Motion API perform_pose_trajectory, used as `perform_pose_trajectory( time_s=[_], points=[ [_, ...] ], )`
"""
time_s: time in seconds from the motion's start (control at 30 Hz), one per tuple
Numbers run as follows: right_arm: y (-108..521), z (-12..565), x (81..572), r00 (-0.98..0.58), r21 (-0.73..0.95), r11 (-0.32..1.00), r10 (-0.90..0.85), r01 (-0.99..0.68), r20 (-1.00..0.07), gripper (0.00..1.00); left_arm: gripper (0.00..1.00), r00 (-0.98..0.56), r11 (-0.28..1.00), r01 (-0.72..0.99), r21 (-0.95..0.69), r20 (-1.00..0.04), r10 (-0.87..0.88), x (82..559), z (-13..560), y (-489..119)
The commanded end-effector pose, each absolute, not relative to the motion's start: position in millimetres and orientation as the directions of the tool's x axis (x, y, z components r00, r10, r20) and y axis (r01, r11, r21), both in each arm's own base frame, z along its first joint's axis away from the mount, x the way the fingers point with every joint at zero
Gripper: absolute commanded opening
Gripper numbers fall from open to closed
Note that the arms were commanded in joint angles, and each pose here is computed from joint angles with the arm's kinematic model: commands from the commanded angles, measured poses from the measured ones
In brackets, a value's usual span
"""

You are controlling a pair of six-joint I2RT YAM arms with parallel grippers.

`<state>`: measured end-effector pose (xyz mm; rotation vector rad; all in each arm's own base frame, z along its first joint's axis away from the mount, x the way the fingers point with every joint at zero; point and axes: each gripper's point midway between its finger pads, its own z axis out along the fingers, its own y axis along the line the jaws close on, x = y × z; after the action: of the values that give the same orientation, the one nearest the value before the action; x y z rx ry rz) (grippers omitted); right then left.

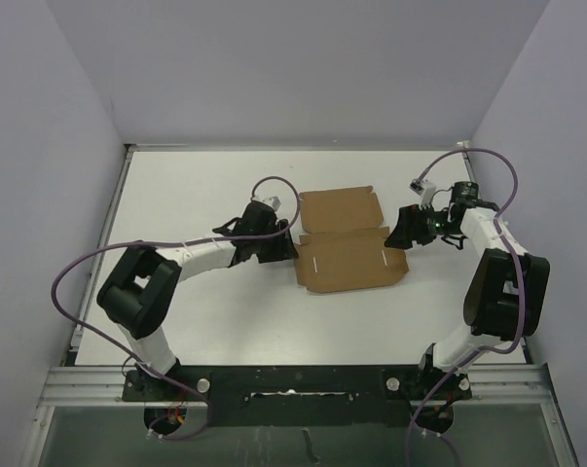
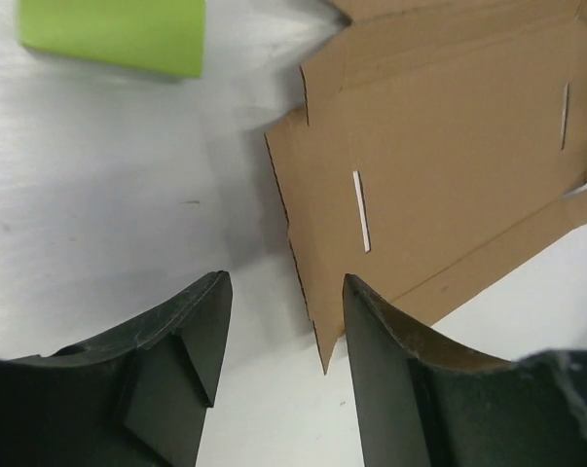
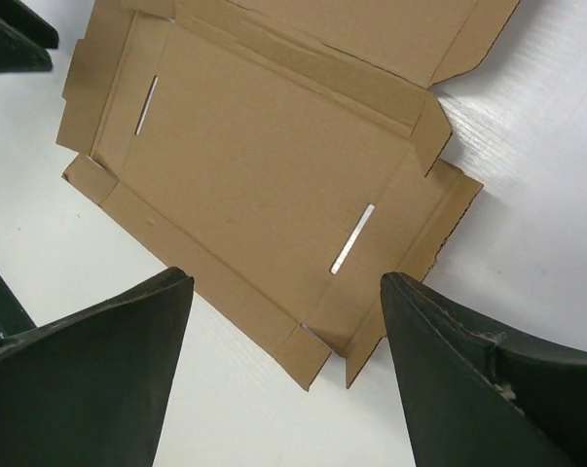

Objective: Fold the paper box

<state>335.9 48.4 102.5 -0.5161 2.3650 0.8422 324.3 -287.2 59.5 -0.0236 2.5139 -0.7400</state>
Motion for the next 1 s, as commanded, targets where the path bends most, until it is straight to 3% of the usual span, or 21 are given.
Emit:
perform_pose_trajectory(
  time_s=[0.0,0.13,0.3,0.4,0.53,0.67,0.83,0.97],
  points=[
    [51,114,343,-0.732,0.451,0.701,-0.148,-0.552,-0.665,0.80,0.47,-0.881,0.837,0.078,-0.541,-0.431,-0.197,325,48,-307],
    [50,113,343,-0.736,0.457,0.703,-0.141,-0.545,-0.662,0.80,0.41,-0.886,0.833,0.091,-0.546,-0.426,-0.183,328,43,-320],
    [50,115,342,-0.736,0.471,0.694,-0.126,-0.544,-0.665,0.80,0.07,-0.888,0.818,0.161,-0.552,-0.443,-0.124,332,40,-331],
    [53,119,342,-0.730,0.485,0.675,-0.117,-0.556,-0.674,0.81,0.00,-0.844,0.810,0.298,-0.505,-0.535,-0.023,337,52,-330],
    [47,130,343,-0.717,0.514,0.654,-0.064,-0.555,-0.694,0.86,0.00,-0.735,0.772,0.493,-0.402,-0.667,0.122,339,80,-314],
    [40,135,344,-0.703,0.513,0.659,-0.034,-0.550,-0.710,0.91,0.00,-0.632,0.688,0.649,-0.324,-0.733,0.251,333,98,-301],
    [26,134,345,-0.710,0.513,0.692,0.002,-0.508,-0.704,0.93,0.00,-0.560,0.643,0.730,-0.232,-0.742,0.369,327,102,-291],
    [17,127,346,-0.742,0.561,0.700,0.067,-0.441,-0.667,0.95,0.00,-0.586,0.626,0.744,-0.234,-0.678,0.443,317,98,-285]
  ],
)
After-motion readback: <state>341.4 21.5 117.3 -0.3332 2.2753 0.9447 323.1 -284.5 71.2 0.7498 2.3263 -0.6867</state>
